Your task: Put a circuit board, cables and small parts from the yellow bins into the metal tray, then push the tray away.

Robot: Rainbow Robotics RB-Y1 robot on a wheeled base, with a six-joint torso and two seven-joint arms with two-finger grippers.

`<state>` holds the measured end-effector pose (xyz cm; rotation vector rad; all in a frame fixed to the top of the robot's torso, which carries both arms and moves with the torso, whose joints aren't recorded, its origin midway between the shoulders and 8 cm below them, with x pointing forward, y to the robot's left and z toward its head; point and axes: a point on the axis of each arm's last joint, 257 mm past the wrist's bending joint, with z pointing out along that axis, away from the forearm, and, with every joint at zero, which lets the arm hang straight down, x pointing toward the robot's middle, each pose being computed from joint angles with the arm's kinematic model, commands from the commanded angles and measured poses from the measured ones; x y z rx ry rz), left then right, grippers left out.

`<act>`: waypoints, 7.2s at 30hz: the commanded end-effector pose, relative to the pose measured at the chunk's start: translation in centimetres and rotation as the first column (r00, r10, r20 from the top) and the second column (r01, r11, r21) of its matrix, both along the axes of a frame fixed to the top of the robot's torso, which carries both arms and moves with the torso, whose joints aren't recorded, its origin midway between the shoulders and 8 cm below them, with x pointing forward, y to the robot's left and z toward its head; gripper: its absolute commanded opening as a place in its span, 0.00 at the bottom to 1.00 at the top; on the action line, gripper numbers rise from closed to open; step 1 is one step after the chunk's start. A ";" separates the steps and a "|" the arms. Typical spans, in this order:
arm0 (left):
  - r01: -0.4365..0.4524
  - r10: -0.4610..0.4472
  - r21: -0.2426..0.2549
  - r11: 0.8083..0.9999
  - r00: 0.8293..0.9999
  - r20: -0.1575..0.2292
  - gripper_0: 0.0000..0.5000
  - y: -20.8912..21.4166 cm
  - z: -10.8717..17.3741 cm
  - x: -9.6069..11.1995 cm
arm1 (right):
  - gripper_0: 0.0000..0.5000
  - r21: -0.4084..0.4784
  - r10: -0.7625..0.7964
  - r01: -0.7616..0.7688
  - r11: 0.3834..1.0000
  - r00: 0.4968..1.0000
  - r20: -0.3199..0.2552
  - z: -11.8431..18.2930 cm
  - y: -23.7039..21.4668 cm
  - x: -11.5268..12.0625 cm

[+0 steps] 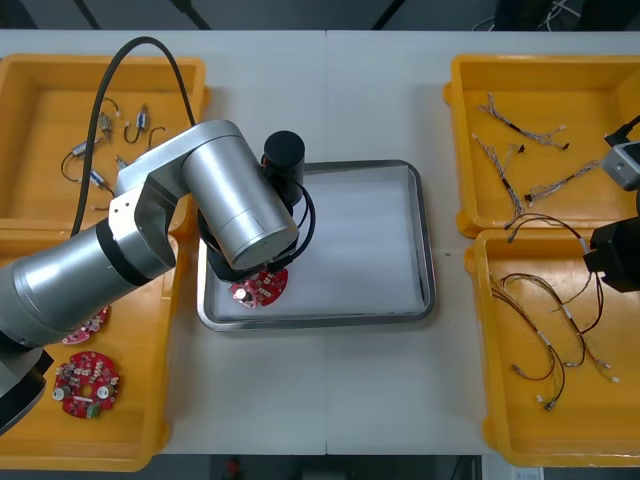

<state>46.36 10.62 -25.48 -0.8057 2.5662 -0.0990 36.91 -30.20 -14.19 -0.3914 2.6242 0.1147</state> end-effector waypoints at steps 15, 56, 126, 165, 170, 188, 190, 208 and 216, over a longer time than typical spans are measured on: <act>0.102 -0.102 0.005 0.995 0.993 0.057 1.00 -1.5 5.2 1.5 | 0.00 -0.032 0.052 -0.052 0.998 0.999 -0.006 -0.5 0.4 -0.2; 0.384 -0.373 0.071 0.921 0.918 -0.135 1.00 17.0 20.8 -2.1 | 0.00 -0.396 0.778 -0.744 0.538 0.619 -0.108 -0.8 23.1 3.8; 0.749 -0.848 0.635 0.189 0.450 -0.279 1.00 28.6 14.4 17.7 | 1.00 -0.094 0.280 -0.278 0.956 0.960 -0.001 4.0 19.4 10.1; 0.769 -0.812 0.580 0.268 0.504 -0.293 0.54 29.4 7.2 18.3 | 1.00 0.213 -0.863 0.924 0.317 0.374 -0.338 5.8 -3.1 16.4; 0.767 -0.812 0.575 0.285 0.512 -0.280 0.13 29.6 6.9 18.2 | 1.00 0.234 -0.876 0.943 0.235 0.310 -0.369 5.3 -5.2 18.1; 0.746 -0.827 0.594 0.302 0.515 -0.226 0.00 28.6 8.9 19.3 | 1.00 0.287 -0.887 0.933 0.218 0.312 -0.341 0.5 -8.5 22.1; 0.738 -0.829 0.605 0.301 0.516 -0.217 0.00 28.4 10.0 19.7 | 1.00 0.293 -0.886 0.932 0.214 0.312 -0.343 0.0 -8.5 22.4; 0.769 -0.824 0.527 0.363 0.529 -0.205 0.00 29.3 18.1 17.1 | 1.00 0.304 -0.897 0.925 0.230 0.322 -0.302 -4.6 -8.0 24.3; 0.794 -0.836 0.449 0.409 0.524 -0.165 0.00 28.2 21.1 14.4 | 1.00 0.298 -0.898 0.925 0.236 0.325 -0.297 -5.8 -7.6 24.4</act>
